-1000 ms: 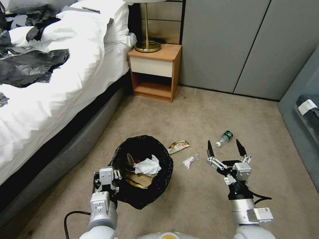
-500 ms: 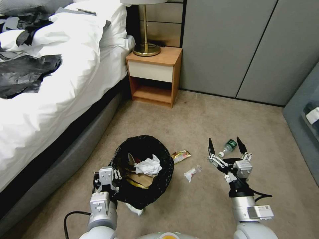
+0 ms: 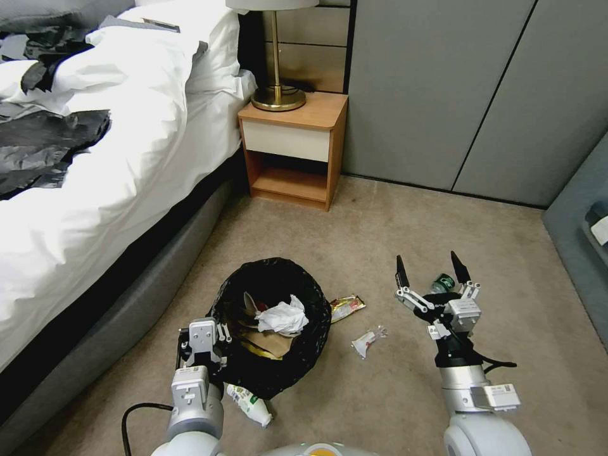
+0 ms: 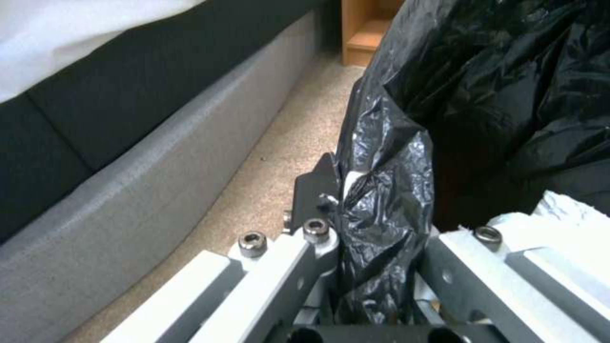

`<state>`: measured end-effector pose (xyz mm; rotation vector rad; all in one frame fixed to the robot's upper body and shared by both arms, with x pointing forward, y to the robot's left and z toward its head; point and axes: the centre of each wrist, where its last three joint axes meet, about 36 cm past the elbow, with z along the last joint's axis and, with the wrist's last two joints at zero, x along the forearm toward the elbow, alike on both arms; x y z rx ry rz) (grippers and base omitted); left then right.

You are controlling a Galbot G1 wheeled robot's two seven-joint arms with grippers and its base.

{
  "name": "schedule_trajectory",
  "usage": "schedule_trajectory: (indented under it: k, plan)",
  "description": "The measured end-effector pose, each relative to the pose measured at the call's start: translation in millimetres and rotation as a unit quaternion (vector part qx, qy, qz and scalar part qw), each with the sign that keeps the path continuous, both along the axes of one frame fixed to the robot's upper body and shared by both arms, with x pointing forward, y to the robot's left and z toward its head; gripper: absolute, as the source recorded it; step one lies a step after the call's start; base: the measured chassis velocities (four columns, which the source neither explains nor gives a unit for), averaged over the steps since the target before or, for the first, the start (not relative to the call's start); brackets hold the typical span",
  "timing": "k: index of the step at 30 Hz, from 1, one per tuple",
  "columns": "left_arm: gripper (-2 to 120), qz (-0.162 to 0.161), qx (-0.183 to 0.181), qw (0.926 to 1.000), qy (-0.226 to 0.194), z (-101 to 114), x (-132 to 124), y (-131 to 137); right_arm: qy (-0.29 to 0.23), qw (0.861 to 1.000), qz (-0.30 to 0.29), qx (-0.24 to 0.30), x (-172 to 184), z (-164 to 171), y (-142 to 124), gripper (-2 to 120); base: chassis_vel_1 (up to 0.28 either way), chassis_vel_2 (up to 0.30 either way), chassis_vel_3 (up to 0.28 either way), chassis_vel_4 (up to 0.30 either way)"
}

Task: Pick up the trash bin, then pick up the garbage from the floor and place it into the trash bin.

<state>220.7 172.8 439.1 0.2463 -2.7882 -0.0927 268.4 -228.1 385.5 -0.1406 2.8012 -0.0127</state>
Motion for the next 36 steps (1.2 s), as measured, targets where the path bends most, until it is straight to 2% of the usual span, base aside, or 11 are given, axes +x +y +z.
schedule_trajectory:
  k: [7, 17, 20, 22, 25, 27, 29, 30, 33, 34, 36]
  plan:
    - [2, -0.001, 0.001, 1.0000, 0.003, -1.2, -1.5, -1.0, 0.017, 0.999, -0.030, -0.002, 28.9, 3.6, -8.8, 100, 0.000, 0.000, 0.000, 0.000]
    - [2, -0.001, 0.004, 1.0000, 0.006, -2.3, -3.4, -1.6, 0.122, 0.987, -0.104, -0.007, 95.4, -16.9, -33.7, 100, 0.000, 0.000, 0.000, 0.000]
    - [2, 0.000, 0.007, 0.9999, 0.008, -3.4, -5.2, -2.1, 0.197, 0.972, -0.128, -0.002, 126.6, -23.6, -40.6, 100, 0.000, 0.000, 0.000, 0.000]
    - [2, 0.000, 0.007, 0.9999, 0.008, -3.7, -5.6, -2.2, 0.217, 0.967, -0.136, -0.001, 136.3, -27.7, -42.8, 100, 0.000, 0.000, 0.000, 0.000]
    - [2, 0.000, 0.008, 0.9999, 0.011, -5.1, -6.7, -2.3, 0.309, 0.937, -0.163, 0.012, 182.4, -61.3, -56.1, 100, 0.000, 0.000, 0.000, 0.000]
    - [2, 0.000, 0.009, 0.9999, 0.011, -5.2, -6.7, -2.3, 0.319, 0.933, -0.163, 0.015, 186.5, -64.3, -57.1, 100, 0.000, 0.000, 0.000, 0.000]
    - [2, 0.000, 0.010, 0.9999, 0.012, -6.1, -6.9, -1.8, 0.368, 0.915, -0.164, 0.032, 209.9, -77.8, -62.4, 100, 0.000, 0.000, 0.000, 0.000]
    - [2, 0.000, 0.010, 0.9999, 0.012, -6.1, -6.9, -1.8, 0.368, 0.915, -0.164, 0.032, 209.9, -77.8, -62.4, 100, 0.000, 0.000, 0.000, 0.000]
    - [2, 0.001, 0.011, 0.9998, 0.016, -8.5, -7.3, -1.1, 0.413, 0.894, -0.172, 0.040, 235.6, -99.9, -72.8, 100, 0.000, 0.000, 0.000, 0.000]
    - [2, 0.001, 0.011, 0.9998, 0.016, -8.5, -7.3, -1.1, 0.413, 0.894, -0.172, 0.040, 235.6, -99.9, -72.8, 100, 0.000, 0.000, 0.000, 0.000]
    - [2, 0.001, 0.013, 0.9997, 0.019, -10.5, -7.2, -1.3, 0.441, 0.879, -0.175, 0.039, 250.0, -117.5, -80.2, 100, 0.000, 0.000, 0.000, 0.000]
